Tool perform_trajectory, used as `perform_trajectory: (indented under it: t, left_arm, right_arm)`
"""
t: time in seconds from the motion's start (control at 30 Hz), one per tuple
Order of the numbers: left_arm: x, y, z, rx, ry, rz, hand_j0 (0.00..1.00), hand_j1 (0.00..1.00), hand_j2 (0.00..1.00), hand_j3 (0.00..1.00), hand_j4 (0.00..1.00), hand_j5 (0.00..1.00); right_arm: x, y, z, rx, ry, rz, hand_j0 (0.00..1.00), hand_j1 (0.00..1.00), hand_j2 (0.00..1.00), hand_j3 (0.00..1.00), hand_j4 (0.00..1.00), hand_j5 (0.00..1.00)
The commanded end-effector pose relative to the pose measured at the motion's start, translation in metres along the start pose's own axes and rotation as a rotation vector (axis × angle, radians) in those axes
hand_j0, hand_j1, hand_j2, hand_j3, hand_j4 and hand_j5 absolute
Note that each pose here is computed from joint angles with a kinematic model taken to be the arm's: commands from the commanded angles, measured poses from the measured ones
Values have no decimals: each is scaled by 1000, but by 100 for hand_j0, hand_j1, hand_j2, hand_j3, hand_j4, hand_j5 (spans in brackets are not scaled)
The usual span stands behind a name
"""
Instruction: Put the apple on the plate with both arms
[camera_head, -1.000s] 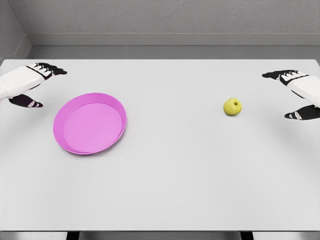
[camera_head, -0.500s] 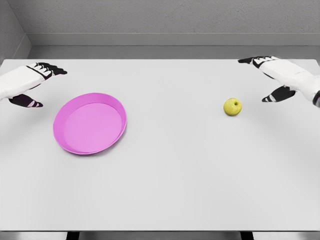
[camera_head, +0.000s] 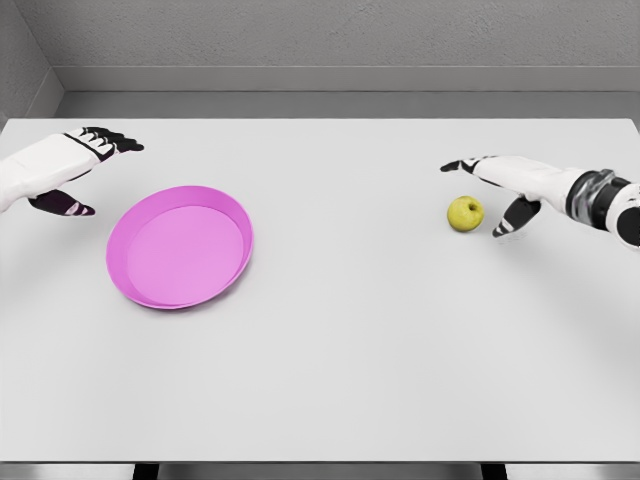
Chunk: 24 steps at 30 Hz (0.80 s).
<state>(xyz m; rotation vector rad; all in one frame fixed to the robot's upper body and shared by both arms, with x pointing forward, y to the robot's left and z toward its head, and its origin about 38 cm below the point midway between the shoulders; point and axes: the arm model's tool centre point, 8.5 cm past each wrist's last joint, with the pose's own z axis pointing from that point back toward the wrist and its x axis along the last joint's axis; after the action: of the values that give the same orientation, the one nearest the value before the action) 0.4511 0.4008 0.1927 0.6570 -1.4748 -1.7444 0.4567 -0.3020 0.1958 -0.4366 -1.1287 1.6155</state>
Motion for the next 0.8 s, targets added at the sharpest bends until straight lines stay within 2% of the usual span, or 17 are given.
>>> perform_trajectory:
  t: [0.0,0.13,0.2,0.5,0.63,0.77]
  left_arm:
    - [0,1,0,6,0,4,100,100,100,100,100,100]
    - [-2,6,1,20,5,2,100,100,100,100,100,100]
    - [2,3,-4,20,-6,8,100,100,100,100,100,100]
    - [1,6,-4,19,-4,-7,100,100,100,100,100,100]
    - [0,6,-4,13,2,-15,100,100,100,100,100,100]
    - [2,6,-8,24,-4,-9,100,100,100,100,100,100]
  right_arm:
    - [-3,24,-15,73,12,-16,100,100,100,100,100,100]
    - [-4,30,-18,90,17,-21,100,100,100,100,100,100]
    - [-5,30,-18,89,19,-20,100,100,100,100,100,100]
    - [-12,10,-29,66,52,-22,100,100,100,100,100,100]
    - [-12,13,-30,75,53,-20,100,100,100,100,100,100]
    - [-12,16,-30,85,53,-17,88,88,88,88,88,88]
